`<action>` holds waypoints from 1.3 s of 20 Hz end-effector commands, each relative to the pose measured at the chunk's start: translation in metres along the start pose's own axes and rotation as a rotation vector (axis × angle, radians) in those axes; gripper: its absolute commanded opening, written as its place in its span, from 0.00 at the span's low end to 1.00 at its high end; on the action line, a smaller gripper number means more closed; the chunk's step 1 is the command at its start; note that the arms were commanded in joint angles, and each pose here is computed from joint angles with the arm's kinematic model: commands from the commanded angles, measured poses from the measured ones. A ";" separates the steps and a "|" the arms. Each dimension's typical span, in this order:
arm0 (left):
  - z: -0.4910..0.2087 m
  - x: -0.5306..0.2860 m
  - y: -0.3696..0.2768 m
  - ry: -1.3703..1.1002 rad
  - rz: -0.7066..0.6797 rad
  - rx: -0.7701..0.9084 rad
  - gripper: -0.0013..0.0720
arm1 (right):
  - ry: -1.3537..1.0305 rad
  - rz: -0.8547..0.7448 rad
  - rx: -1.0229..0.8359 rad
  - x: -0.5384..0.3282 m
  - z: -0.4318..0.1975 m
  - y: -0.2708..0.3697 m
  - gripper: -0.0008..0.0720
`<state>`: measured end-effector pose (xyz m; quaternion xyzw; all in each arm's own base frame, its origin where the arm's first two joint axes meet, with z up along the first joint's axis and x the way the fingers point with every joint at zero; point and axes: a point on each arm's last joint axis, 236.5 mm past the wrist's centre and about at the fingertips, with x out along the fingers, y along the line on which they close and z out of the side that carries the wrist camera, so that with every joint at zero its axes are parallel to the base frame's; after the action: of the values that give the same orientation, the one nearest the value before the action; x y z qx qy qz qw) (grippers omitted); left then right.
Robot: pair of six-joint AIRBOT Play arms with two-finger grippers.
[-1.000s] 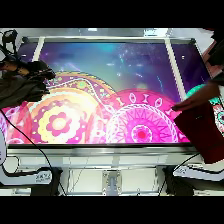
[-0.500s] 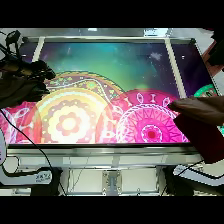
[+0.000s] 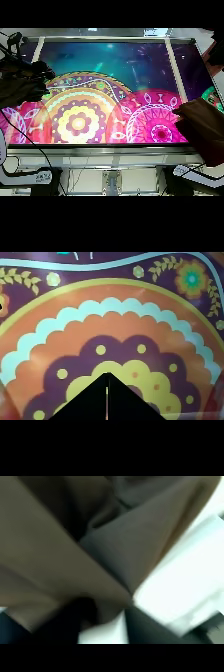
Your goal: Fold the shirts.
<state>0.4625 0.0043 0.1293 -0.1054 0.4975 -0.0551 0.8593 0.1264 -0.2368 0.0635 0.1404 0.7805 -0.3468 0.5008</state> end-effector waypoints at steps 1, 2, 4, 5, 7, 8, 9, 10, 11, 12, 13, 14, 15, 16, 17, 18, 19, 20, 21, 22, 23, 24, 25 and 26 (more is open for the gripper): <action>0.000 0.000 -0.002 0.001 -0.007 0.000 0.04 | 0.017 -0.040 0.001 0.005 -0.005 -0.009 0.64; 0.001 0.000 -0.002 -0.003 -0.007 -0.001 0.04 | -0.018 -0.034 0.031 -0.004 -0.003 -0.011 0.64; 0.002 0.000 -0.003 -0.010 -0.010 -0.002 0.04 | -0.144 0.013 0.056 -0.035 0.012 -0.008 0.64; 0.004 0.000 -0.005 -0.015 -0.022 -0.006 0.04 | -0.251 0.117 0.060 -0.059 0.028 0.012 0.64; 0.010 -0.002 -0.027 -0.041 -0.112 -0.031 0.04 | -0.529 0.569 -0.083 -0.147 0.057 0.111 0.64; 0.014 -0.004 -0.043 -0.057 -0.179 -0.045 0.04 | -0.689 0.867 -0.217 -0.216 0.055 0.172 0.64; 0.018 -0.006 -0.058 -0.074 -0.240 -0.039 0.04 | -0.840 1.112 -0.363 -0.283 0.039 0.216 0.64; 0.021 -0.008 -0.078 -0.091 -0.303 -0.022 0.04 | -1.000 1.275 -0.499 -0.337 0.019 0.249 0.64; 0.023 -0.008 -0.094 -0.100 -0.340 -0.004 0.04 | -1.109 1.327 -0.591 -0.363 0.004 0.274 0.64; 0.021 -0.005 -0.109 -0.105 -0.355 0.028 0.04 | -1.181 1.294 -0.649 -0.368 -0.003 0.301 0.64; 0.017 0.000 -0.123 -0.101 -0.365 0.062 0.04 | -1.203 1.244 -0.681 -0.361 -0.007 0.329 0.64; 0.012 0.005 -0.136 -0.093 -0.373 0.097 0.04 | -1.213 1.177 -0.724 -0.347 -0.010 0.357 0.64; 0.006 0.009 -0.146 -0.078 -0.369 0.132 0.04 | -1.207 1.121 -0.775 -0.332 -0.015 0.380 0.64; 0.002 0.011 -0.152 -0.071 -0.361 0.157 0.04 | -1.196 1.070 -0.830 -0.317 -0.021 0.400 0.64; -0.001 0.012 -0.158 -0.067 -0.363 0.173 0.04 | -1.185 1.018 -0.883 -0.303 -0.025 0.415 0.64; -0.002 0.012 -0.161 -0.066 -0.368 0.177 0.04 | -1.179 0.965 -0.933 -0.291 -0.029 0.426 0.64; -0.001 0.012 -0.161 -0.070 -0.367 0.177 0.04 | -1.197 0.890 -0.979 -0.283 -0.029 0.431 0.63; 0.000 0.012 -0.161 -0.075 -0.365 0.175 0.04 | -1.217 0.803 -1.023 -0.274 -0.026 0.430 0.64; 0.001 0.012 -0.161 -0.079 -0.364 0.175 0.04 | -1.225 0.762 -1.046 -0.271 -0.026 0.430 0.64; 0.002 0.012 -0.160 -0.084 -0.362 0.174 0.04 | -1.230 0.748 -1.055 -0.270 -0.026 0.431 0.64; 0.003 0.012 -0.160 -0.087 -0.362 0.174 0.04 | -1.228 0.756 -1.053 -0.271 -0.027 0.431 0.64; 0.003 0.012 -0.160 -0.086 -0.361 0.174 0.04 | -1.232 0.752 -1.052 -0.271 -0.026 0.431 0.64; 0.002 0.012 -0.160 -0.082 -0.362 0.175 0.04 | -1.232 0.751 -1.051 -0.271 -0.025 0.431 0.64; 0.001 0.012 -0.160 -0.076 -0.362 0.176 0.04 | -1.232 0.751 -1.051 -0.271 -0.025 0.431 0.64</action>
<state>0.4718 -0.1523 0.1580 -0.1216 0.4291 -0.2466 0.8604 0.4762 0.1239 0.1383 -0.0478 0.3359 0.2305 0.9120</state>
